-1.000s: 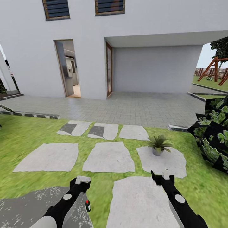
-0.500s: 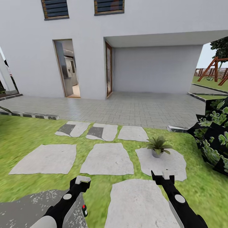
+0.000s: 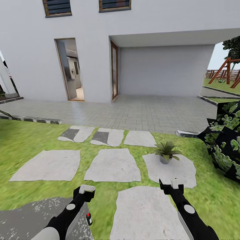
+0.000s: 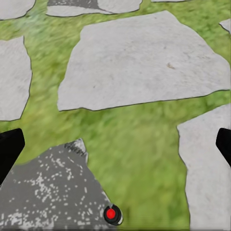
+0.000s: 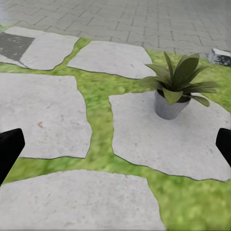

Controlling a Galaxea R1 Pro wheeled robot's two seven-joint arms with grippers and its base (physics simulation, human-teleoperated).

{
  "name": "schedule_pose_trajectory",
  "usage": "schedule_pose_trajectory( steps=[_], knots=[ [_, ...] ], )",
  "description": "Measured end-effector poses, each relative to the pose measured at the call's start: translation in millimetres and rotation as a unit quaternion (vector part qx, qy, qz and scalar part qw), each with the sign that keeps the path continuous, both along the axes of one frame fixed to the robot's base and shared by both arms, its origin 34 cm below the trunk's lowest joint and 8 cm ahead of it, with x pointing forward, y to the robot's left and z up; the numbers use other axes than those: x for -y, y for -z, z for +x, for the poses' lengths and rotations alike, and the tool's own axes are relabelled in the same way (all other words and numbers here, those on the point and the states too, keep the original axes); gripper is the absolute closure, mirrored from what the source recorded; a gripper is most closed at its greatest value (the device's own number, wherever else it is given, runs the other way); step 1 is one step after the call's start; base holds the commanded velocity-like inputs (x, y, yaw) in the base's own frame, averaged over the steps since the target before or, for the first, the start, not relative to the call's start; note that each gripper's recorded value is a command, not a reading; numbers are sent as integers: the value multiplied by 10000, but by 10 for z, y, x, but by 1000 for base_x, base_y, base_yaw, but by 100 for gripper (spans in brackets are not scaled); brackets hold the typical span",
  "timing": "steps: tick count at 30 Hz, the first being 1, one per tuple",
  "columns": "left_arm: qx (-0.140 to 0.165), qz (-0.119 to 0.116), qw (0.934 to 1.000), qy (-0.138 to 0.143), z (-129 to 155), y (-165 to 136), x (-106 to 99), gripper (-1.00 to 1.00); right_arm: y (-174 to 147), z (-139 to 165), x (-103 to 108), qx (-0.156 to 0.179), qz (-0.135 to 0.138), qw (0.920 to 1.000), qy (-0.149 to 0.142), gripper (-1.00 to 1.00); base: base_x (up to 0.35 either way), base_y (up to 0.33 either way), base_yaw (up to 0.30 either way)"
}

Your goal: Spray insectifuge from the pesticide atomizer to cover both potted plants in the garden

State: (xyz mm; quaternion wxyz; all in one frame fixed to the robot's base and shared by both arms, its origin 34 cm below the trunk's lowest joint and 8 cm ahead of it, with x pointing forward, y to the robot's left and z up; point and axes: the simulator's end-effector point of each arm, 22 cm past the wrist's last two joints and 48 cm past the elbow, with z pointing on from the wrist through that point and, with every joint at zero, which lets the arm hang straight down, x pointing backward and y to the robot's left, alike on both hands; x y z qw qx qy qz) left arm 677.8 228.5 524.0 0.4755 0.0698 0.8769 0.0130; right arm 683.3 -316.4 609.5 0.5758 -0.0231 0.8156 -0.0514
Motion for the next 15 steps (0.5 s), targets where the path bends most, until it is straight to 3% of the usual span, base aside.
schedule_pose_trajectory(
  steps=[15],
  knots=[
    [-136,3,9999,-15,-107,452,-20,-100,438,-75,0,-115,5,9999,3,-100,0,0,0]
  ],
)
